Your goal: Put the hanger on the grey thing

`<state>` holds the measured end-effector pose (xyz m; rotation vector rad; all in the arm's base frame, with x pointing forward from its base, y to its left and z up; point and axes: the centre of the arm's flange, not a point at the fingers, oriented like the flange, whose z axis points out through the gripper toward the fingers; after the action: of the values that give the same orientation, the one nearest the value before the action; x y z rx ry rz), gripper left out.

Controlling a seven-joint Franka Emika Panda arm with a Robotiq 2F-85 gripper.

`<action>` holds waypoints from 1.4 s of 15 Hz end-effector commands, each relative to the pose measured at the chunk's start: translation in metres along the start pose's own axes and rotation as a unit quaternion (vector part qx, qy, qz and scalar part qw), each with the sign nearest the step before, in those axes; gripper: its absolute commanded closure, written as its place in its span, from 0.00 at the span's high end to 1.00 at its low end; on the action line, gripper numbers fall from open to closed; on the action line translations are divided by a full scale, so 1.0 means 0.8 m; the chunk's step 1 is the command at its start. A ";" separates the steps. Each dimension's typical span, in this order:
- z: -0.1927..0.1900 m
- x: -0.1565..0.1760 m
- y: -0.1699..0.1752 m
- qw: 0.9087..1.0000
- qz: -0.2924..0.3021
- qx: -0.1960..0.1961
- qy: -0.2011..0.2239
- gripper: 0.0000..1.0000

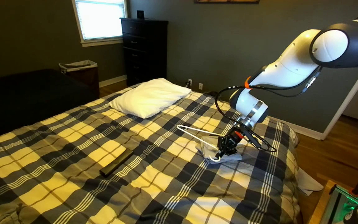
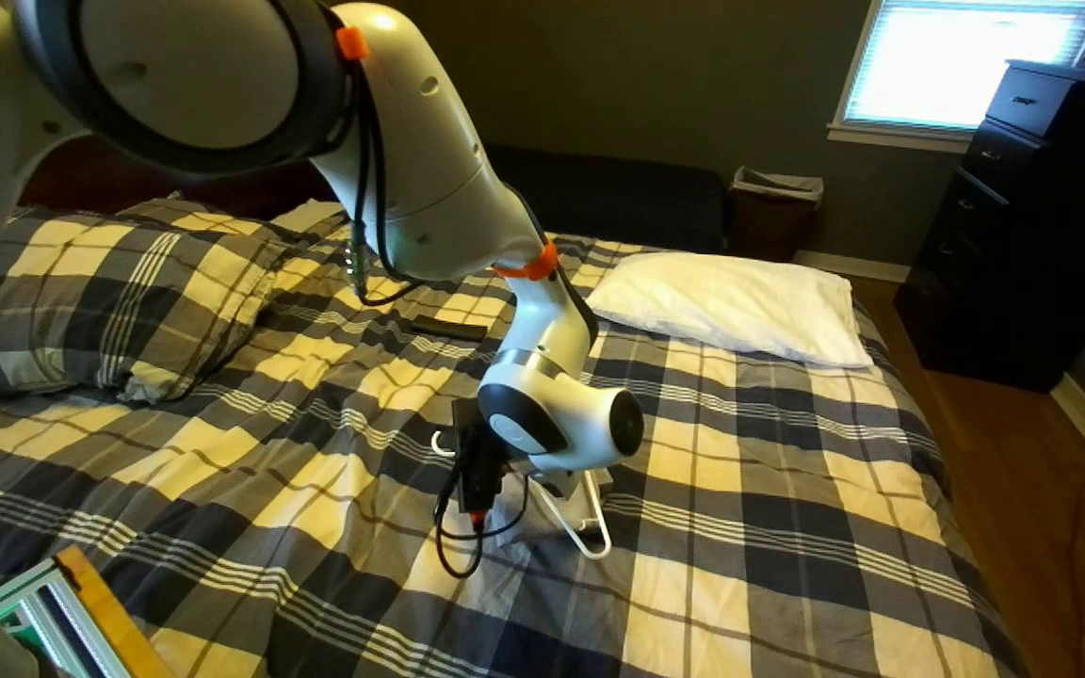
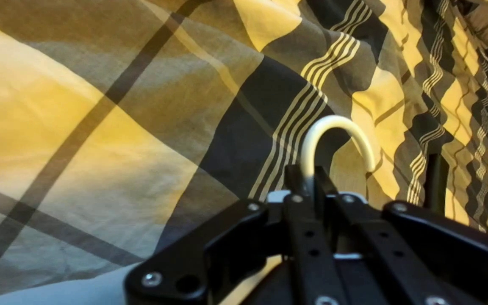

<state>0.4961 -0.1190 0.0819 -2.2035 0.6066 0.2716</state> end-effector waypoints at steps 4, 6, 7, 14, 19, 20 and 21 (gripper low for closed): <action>0.032 0.032 -0.016 0.999 0.040 0.009 -0.034 0.39; 0.032 0.024 -0.020 0.998 0.043 0.011 -0.040 0.55; 0.031 0.013 -0.027 0.998 0.032 0.018 -0.046 0.63; 0.037 -0.070 -0.102 0.991 -0.121 -0.005 -0.051 1.00; 0.057 -0.109 -0.136 0.968 -0.234 -0.067 -0.060 1.00; 0.063 -0.117 -0.141 0.961 -0.257 -0.080 -0.067 1.00; 0.069 -0.125 -0.145 0.953 -0.280 -0.091 -0.073 1.00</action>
<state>0.4917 -0.0003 0.1521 -2.3342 0.0201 0.2202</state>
